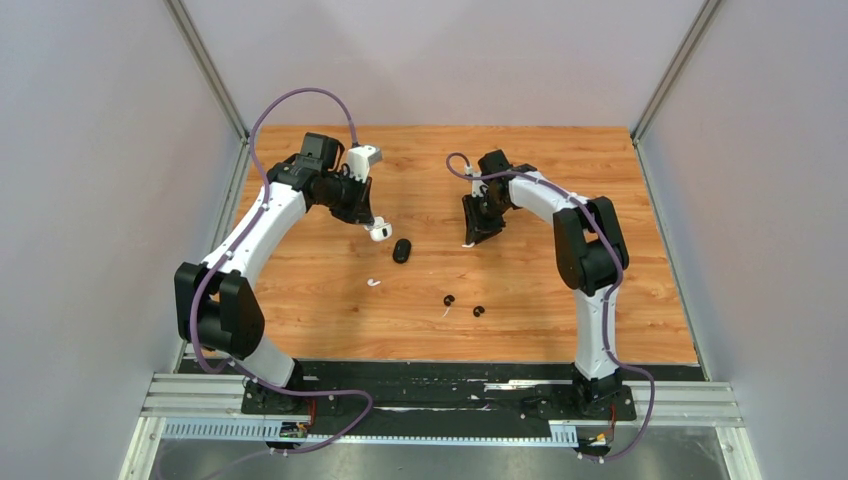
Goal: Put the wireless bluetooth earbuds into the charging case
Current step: Pick up the earbud from the center of the board, then place the earbud in the charging case, then pick up the earbud from the center of the board.
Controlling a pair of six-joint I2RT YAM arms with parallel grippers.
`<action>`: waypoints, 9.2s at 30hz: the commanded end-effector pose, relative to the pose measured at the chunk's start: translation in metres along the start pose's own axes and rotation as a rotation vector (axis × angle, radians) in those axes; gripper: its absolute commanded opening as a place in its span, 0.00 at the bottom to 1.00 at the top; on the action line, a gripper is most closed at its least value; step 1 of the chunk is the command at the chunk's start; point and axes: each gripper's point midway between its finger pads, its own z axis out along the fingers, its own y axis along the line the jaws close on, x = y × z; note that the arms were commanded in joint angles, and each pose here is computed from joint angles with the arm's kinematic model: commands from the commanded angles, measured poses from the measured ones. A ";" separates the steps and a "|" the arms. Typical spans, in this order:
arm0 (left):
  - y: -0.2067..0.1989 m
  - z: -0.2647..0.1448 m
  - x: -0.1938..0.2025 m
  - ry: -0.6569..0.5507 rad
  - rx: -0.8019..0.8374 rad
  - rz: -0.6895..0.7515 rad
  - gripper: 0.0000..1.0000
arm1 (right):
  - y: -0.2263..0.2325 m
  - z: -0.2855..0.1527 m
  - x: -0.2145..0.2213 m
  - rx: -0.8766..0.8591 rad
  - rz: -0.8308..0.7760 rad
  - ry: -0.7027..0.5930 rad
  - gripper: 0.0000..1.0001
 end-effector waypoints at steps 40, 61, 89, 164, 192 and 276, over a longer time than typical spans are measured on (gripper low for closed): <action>0.004 0.026 -0.015 -0.022 0.063 -0.031 0.00 | 0.033 -0.075 -0.080 0.102 -0.589 -0.283 0.00; -0.098 0.036 -0.069 -0.145 0.443 0.345 0.00 | 0.181 -0.261 -0.024 0.134 -2.091 -1.330 0.00; -0.116 0.003 -0.099 -0.485 0.170 0.771 0.00 | 0.185 -0.214 -0.011 0.222 -2.348 -1.264 0.00; -0.132 0.008 -0.097 -0.543 0.129 0.933 0.00 | 0.172 -0.170 -0.016 0.262 -2.610 -0.998 0.00; -0.099 0.016 -0.105 -0.515 0.004 0.431 0.00 | 0.162 -0.161 -0.021 0.352 -2.603 -0.864 0.02; -0.040 -0.206 0.004 -0.706 -0.355 0.278 0.00 | 0.258 0.059 -0.011 -0.507 -1.739 -0.468 0.65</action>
